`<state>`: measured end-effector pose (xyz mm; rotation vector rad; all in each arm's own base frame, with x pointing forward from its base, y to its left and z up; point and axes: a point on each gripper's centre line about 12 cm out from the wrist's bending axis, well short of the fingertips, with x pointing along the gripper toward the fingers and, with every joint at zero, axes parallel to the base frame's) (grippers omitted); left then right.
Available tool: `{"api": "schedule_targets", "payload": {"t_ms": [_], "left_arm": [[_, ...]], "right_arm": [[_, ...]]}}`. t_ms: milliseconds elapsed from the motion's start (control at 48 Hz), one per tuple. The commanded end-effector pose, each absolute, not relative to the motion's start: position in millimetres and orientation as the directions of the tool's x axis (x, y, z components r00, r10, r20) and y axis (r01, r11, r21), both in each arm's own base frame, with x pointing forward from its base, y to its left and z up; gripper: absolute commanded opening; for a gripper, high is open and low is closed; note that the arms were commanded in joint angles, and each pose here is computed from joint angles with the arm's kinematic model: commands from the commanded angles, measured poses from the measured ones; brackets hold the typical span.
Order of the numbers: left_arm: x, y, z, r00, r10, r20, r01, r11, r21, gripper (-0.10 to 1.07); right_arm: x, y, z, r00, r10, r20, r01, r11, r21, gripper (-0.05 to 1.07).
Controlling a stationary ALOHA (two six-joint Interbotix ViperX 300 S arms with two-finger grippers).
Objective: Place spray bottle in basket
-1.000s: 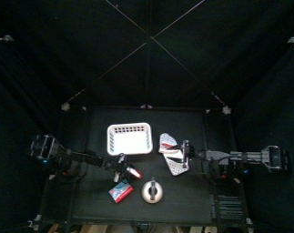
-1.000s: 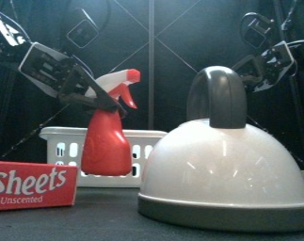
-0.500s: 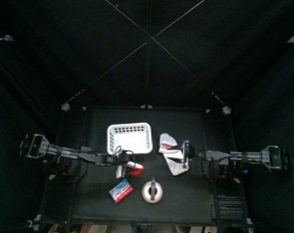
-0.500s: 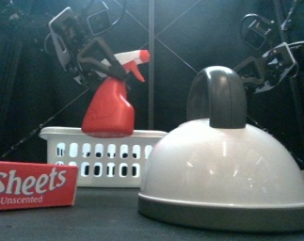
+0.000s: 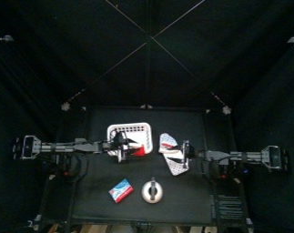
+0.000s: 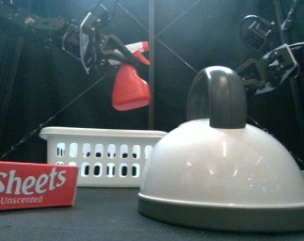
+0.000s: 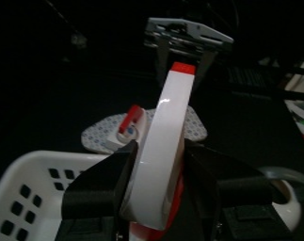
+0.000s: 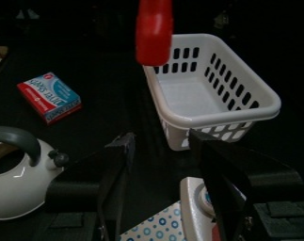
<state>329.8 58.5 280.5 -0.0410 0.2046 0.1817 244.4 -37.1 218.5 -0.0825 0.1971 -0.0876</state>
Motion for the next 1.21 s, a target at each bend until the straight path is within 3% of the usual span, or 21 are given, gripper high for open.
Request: {"api": "schedule_targets", "payload": {"t_ms": [0,625,833,1188], "left_arm": [[327,78,284,0.961,0.226,-0.16,-0.226,0.974,0.023,0.55],[352,121,195,0.897,0.294,-0.33,-0.296,0.954,0.047,0.56],[362,125,187,0.896,0.294,-0.333,-0.296,0.954,0.046,0.6],[364,127,175,0.885,0.292,-0.362,-0.296,0.954,0.047,0.79]], "right_arm": [[246,-38,223,0.979,-0.1,-0.176,0.085,0.992,-0.088,0.85],[244,-39,219,0.977,-0.102,-0.187,0.087,0.992,-0.087,0.85],[243,-39,219,0.977,-0.102,-0.188,0.087,0.992,-0.087,0.85],[243,-38,219,0.977,-0.102,-0.189,0.086,0.992,-0.088,0.85]]}}
